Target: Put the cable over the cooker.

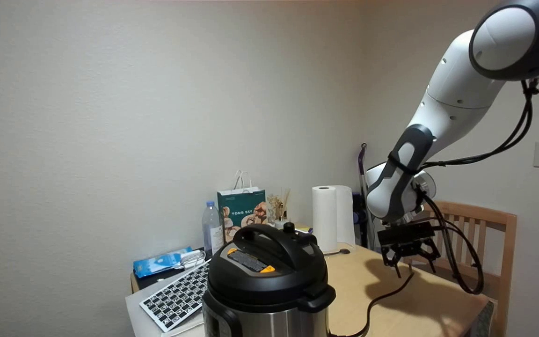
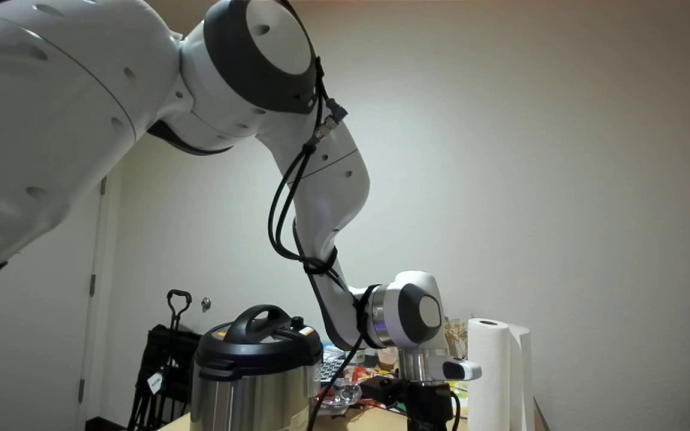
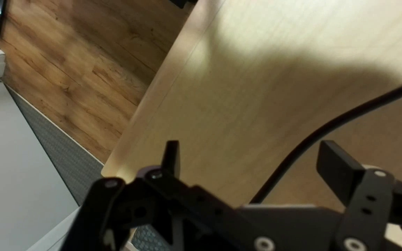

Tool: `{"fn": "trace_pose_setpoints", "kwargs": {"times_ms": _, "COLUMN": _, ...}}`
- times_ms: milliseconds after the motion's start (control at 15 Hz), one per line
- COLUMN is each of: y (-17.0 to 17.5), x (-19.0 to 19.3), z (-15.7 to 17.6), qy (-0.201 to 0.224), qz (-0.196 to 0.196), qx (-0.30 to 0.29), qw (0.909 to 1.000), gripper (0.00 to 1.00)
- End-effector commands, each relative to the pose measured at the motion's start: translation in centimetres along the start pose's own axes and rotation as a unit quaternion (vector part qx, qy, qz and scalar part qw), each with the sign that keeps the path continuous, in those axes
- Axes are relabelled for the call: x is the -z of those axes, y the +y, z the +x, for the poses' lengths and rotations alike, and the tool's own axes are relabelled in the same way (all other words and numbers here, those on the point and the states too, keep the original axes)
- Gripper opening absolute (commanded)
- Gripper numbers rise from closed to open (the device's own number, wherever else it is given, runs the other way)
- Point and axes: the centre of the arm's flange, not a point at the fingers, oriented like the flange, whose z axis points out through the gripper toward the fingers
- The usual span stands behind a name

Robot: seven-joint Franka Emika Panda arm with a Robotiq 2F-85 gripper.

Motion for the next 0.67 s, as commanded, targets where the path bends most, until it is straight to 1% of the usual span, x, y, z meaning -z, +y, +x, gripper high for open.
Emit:
{"fn": "trace_pose_setpoints", "kwargs": {"times_ms": 0, "y": -0.1, "x": -0.2, "z": 0.2, "qy": 0.0, "qz": -0.001, "qx": -0.003, "qw": 1.0, "gripper": 1.0}}
{"fn": "trace_pose_setpoints", "kwargs": {"times_ms": 267, "y": -1.4, "x": -2.5, "z": 2.5, "qy": -0.017, "qz": -0.018, "qx": -0.017, "qw": 0.9996, "gripper": 1.0}}
{"fn": "trace_pose_setpoints", "kwargs": {"times_ms": 467, "y": -2.6, "x": -4.1, "z": 4.3, "qy": -0.017, "qz": -0.033, "qx": -0.026, "qw": 0.999, "gripper": 1.0}}
{"fn": "trace_pose_setpoints", "kwargs": {"times_ms": 600, "y": -3.5, "x": -4.6, "z": 5.2, "qy": -0.009, "qz": -0.04, "qx": -0.032, "qw": 0.9986, "gripper": 1.0}}
